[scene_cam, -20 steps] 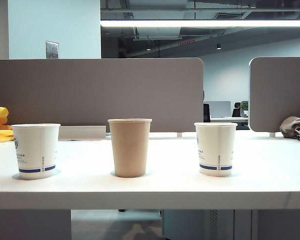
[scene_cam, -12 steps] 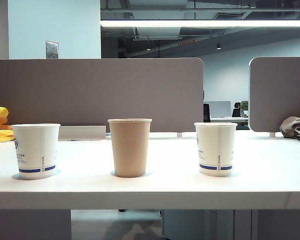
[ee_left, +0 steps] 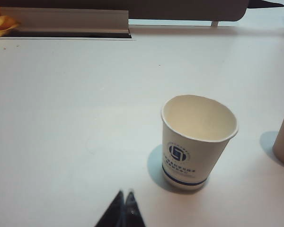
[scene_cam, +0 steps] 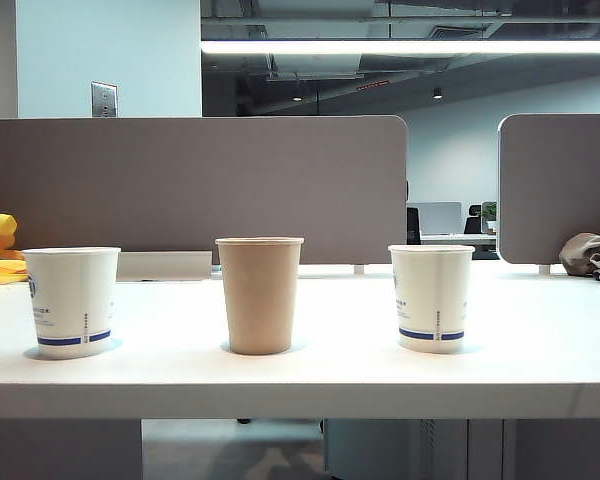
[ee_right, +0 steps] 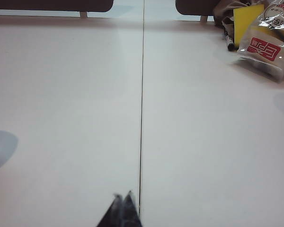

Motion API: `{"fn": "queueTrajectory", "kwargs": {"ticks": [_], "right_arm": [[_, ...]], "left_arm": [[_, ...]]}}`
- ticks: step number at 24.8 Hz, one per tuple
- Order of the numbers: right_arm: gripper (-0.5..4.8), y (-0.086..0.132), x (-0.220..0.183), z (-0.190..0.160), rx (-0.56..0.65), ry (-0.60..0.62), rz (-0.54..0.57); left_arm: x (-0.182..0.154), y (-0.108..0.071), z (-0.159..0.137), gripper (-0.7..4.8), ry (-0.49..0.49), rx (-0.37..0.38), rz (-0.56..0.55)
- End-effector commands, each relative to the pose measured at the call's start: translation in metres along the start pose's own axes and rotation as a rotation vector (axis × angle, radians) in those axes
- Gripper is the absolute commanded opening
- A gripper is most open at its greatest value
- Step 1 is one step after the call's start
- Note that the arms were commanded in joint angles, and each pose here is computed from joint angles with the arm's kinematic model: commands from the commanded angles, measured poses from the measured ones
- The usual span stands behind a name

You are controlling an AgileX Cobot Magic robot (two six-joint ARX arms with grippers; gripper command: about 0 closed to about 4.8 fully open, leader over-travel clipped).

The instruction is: Pick up all the paper cups on the table one by one and stack them together.

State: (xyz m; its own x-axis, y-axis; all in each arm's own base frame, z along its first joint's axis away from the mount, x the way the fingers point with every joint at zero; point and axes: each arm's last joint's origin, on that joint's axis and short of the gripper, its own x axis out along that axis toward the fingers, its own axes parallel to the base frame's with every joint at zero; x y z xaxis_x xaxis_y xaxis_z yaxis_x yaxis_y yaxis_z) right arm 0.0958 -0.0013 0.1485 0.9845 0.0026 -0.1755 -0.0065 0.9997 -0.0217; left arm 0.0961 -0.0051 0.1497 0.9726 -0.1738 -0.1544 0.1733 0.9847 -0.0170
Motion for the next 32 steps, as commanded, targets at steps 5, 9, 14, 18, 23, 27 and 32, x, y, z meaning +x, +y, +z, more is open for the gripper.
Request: {"fn": "queueTrajectory", "kwargs": {"ticks": [5, 9, 14, 18, 23, 27, 32], "right_arm": [[-0.05, 0.002, 0.001, 0.0, 0.027, -0.015, 0.062], [-0.05, 0.005, 0.0, 0.009, 0.109, -0.094, 0.165], [-0.05, 0.007, -0.007, 0.032, 0.293, -0.295, 0.324], [-0.05, 0.007, -0.018, 0.057, 0.479, -0.44, 0.424], [-0.05, 0.01, -0.033, 0.081, 0.643, -0.422, 0.602], [-0.05, 0.013, -0.041, 0.09, 0.6, -0.398, 0.731], [-0.05, 0.016, -0.054, 0.105, 0.609, -0.366, 0.869]], "left_arm": [[0.0, 0.0, 0.002, -0.05, -0.008, -0.049, -0.009], [-0.001, -0.001, 0.007, -0.05, -0.054, -0.117, -0.043], [-0.008, -0.005, 0.03, -0.05, -0.148, -0.173, -0.148], [-0.024, -0.008, 0.065, -0.05, -0.248, -0.226, -0.207], [-0.053, -0.013, 0.112, -0.05, -0.392, -0.269, -0.245], [-0.064, -0.015, 0.125, -0.05, -0.433, -0.253, -0.272], [-0.07, -0.02, 0.13, -0.04, -0.424, -0.211, -0.397]]}}
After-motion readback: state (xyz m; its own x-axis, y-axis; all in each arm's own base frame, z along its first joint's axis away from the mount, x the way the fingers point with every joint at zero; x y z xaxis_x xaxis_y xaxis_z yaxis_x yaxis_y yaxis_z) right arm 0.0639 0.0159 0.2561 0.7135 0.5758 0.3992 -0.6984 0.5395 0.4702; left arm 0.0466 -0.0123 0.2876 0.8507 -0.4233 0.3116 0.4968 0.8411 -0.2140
